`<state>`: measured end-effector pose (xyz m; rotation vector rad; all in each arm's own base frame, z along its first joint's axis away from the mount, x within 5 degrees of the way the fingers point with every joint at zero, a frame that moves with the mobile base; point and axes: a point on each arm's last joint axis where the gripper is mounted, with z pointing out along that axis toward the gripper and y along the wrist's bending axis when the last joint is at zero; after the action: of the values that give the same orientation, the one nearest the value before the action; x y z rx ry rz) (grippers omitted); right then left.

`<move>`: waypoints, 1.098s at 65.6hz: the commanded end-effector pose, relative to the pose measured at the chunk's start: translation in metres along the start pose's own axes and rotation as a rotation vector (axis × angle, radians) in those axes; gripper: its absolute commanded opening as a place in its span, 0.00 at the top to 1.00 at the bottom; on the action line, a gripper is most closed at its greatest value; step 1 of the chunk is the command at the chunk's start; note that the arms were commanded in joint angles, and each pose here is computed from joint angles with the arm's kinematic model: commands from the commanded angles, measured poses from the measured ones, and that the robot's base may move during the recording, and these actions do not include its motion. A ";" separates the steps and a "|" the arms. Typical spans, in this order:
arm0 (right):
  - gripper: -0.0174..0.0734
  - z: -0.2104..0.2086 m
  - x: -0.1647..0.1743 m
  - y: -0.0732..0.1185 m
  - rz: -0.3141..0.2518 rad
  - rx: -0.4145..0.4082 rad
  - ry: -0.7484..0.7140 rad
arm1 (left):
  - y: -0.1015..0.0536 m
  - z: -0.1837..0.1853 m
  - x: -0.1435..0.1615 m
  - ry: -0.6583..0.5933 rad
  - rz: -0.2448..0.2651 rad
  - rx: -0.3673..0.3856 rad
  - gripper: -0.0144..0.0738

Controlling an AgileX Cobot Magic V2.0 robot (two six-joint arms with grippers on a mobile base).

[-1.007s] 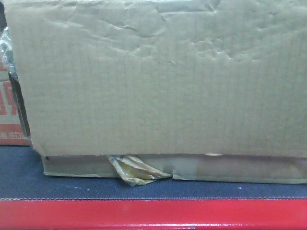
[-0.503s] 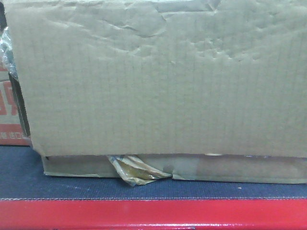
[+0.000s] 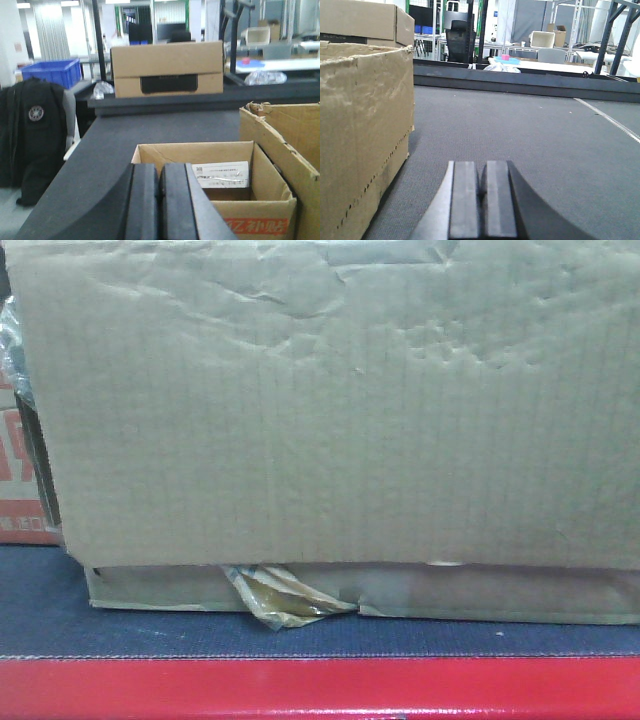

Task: Stack two boxes on right shelf middle

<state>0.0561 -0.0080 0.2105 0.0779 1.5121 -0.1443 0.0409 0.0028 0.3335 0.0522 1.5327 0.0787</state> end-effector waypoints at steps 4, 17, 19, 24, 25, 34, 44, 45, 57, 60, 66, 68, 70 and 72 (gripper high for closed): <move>0.99 0.000 -0.002 0.000 0.005 0.001 -0.022 | 0.003 0.025 -0.041 0.176 -0.038 0.008 0.96; 0.99 0.000 -0.002 0.000 0.005 0.001 -0.022 | 0.003 0.089 -0.075 0.397 -0.042 0.016 0.96; 0.99 0.000 -0.002 0.000 0.005 0.001 -0.022 | 0.003 0.101 -0.075 0.424 -0.043 0.018 0.96; 0.99 0.000 -0.002 0.000 0.005 0.001 -0.022 | 0.001 0.127 -0.078 0.468 -0.048 0.024 0.96; 0.99 0.000 -0.002 0.000 0.005 0.001 -0.022 | 0.001 0.132 -0.078 0.481 -0.051 0.026 0.96; 0.99 0.000 -0.002 0.000 0.005 0.001 -0.022 | -0.006 0.178 -0.069 0.632 -0.119 0.067 0.96; 0.99 0.000 -0.002 0.000 0.005 0.001 -0.022 | -0.014 0.221 -0.058 0.833 -0.118 0.159 0.96; 0.99 0.000 -0.002 0.000 0.005 0.001 -0.022 | -0.012 0.225 -0.059 0.835 -0.112 0.164 0.96; 0.99 0.000 -0.002 0.000 0.005 0.001 -0.022 | 0.024 0.256 -0.053 0.876 -0.100 0.155 0.96; 0.99 0.000 -0.002 0.000 0.005 0.001 -0.022 | 0.034 0.258 -0.048 0.904 -0.108 0.137 0.96; 0.99 0.000 -0.002 0.000 0.005 0.001 -0.022 | 0.051 0.260 -0.040 0.935 -0.127 0.098 0.96; 0.99 0.000 -0.002 0.000 0.005 0.001 -0.022 | 0.057 0.260 -0.037 0.945 -0.137 0.083 0.96; 0.99 0.000 -0.002 0.000 0.005 0.001 -0.022 | 0.061 0.260 -0.035 0.954 -0.141 0.073 0.96; 0.99 0.000 -0.002 0.000 0.005 0.001 -0.022 | 0.063 0.260 -0.033 0.965 -0.140 0.072 0.95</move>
<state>0.0561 -0.0080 0.2105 0.0779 1.5121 -0.1443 0.2977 0.0595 0.3826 -0.0372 2.4880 -0.0693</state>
